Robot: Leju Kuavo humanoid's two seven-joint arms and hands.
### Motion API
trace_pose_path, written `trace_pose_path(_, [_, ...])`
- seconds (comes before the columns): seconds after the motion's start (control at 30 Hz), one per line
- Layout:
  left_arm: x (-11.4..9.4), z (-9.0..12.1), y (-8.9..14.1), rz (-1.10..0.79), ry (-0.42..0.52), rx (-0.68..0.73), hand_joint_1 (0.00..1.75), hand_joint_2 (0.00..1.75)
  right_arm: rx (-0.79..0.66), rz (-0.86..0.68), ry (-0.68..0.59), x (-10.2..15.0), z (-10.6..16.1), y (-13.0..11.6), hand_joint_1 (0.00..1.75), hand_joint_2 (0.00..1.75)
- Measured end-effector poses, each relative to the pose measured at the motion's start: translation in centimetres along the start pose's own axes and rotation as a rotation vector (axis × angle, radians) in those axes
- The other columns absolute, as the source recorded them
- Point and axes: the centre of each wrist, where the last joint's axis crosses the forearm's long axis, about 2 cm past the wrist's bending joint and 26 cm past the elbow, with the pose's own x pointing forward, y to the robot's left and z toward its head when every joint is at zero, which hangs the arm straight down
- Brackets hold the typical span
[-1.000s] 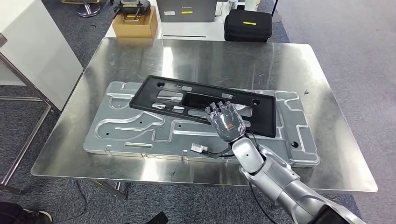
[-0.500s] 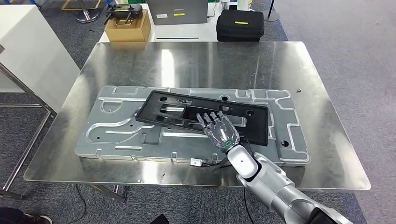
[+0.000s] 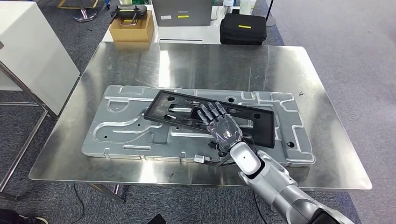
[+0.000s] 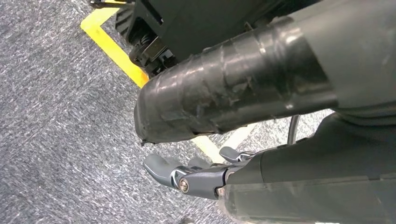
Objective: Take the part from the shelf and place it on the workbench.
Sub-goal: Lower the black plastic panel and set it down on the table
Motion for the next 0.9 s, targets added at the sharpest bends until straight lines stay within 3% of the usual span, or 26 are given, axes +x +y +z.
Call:
trace_pose_path(0.3, [-1.6, 0.8, -0.6, 0.048, 0.030, 0.042, 0.00, 0.00, -0.107, 0.035, 0.057, -4.9, 7.0, -0.6, 0.00, 0.00])
trace_pose_path(0.5, [-2.1, 1.1, -0.8, 0.064, 0.044, 0.070, 0.00, 0.00, -0.243, -0.006, 0.126, -5.0, 13.3, -1.1, 0.00, 0.00])
trace_pose_path(0.63, [-2.2, 1.1, -0.7, 0.067, 0.046, 0.082, 0.00, 0.00, -0.319, -0.016, 0.155, -5.3, 15.1, -2.0, 0.00, 0.00])
trace_pose_path(0.7, [-2.3, 1.1, -0.6, 0.068, 0.048, 0.094, 0.00, 0.00, -0.390, -0.076, 0.159, -4.5, 16.3, -2.5, 0.00, 0.00])
trace_pose_path(0.9, [-2.8, 1.5, -0.9, 0.074, 0.067, 0.142, 0.00, 0.00, -0.750, -0.454, 0.215, -1.5, 18.3, -6.1, 0.00, 0.00])
